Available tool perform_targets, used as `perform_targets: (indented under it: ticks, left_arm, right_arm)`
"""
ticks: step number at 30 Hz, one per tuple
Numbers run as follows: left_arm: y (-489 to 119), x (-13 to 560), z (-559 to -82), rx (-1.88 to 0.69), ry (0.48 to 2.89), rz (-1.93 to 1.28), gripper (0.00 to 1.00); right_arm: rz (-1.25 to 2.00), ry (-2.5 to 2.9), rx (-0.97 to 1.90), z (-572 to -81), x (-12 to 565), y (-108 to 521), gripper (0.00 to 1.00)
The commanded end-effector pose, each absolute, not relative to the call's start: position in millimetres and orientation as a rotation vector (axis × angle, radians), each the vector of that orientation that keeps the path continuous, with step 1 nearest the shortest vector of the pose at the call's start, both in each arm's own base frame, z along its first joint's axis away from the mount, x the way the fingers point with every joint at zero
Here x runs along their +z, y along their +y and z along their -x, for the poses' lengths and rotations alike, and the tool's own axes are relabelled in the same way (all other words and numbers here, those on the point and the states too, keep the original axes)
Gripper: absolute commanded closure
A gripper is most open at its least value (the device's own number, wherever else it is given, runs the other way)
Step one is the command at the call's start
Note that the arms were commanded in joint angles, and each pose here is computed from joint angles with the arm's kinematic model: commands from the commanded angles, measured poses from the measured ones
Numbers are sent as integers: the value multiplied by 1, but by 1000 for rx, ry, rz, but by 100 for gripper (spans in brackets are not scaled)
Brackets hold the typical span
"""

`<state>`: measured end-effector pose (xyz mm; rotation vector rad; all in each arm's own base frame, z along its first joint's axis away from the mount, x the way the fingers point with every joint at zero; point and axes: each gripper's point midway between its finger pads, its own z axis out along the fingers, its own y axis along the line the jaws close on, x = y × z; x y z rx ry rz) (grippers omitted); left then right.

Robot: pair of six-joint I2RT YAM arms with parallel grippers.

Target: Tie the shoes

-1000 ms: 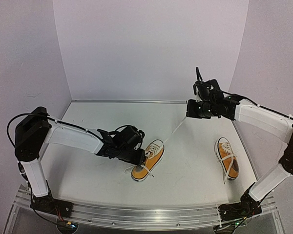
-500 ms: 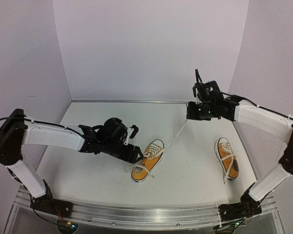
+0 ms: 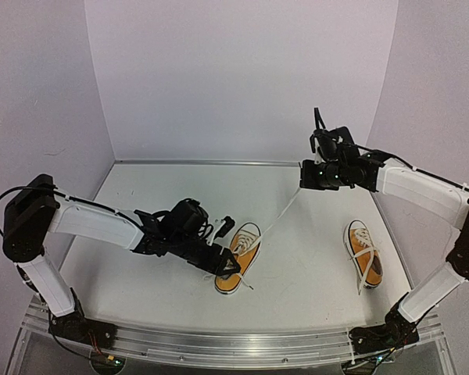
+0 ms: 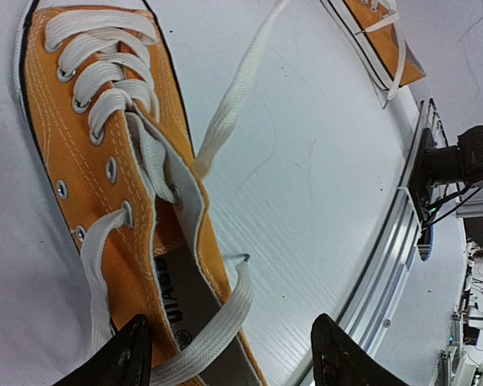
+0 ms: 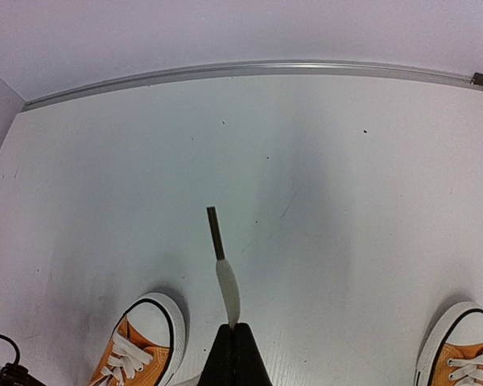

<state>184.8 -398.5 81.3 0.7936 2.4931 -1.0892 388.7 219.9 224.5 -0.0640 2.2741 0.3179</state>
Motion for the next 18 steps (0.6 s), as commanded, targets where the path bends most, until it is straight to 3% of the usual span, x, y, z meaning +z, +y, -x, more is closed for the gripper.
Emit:
perform_targets:
  ticks: [1,5,10,14,18]
  left_arm:
    - [-419,105,-175,-1258,2394,-854,37]
    - [-419,105,-174,-1245,2399,-876,38]
    - [-400,127,-188,-986,2312,-977,39]
    - [-385,158,-191,-764,2142,-1196,38]
    - [-384,154,-182,-539,2027,-1505,38]
  right_arm:
    - [60,2222,339,-394,247,221,100]
    - [63,2222,342,-396,248,222,100]
    - [68,2222,347,-396,248,223,100]
    - [76,2240,371,-394,243,227,100]
    - [73,2260,386,-390,236,228,100]
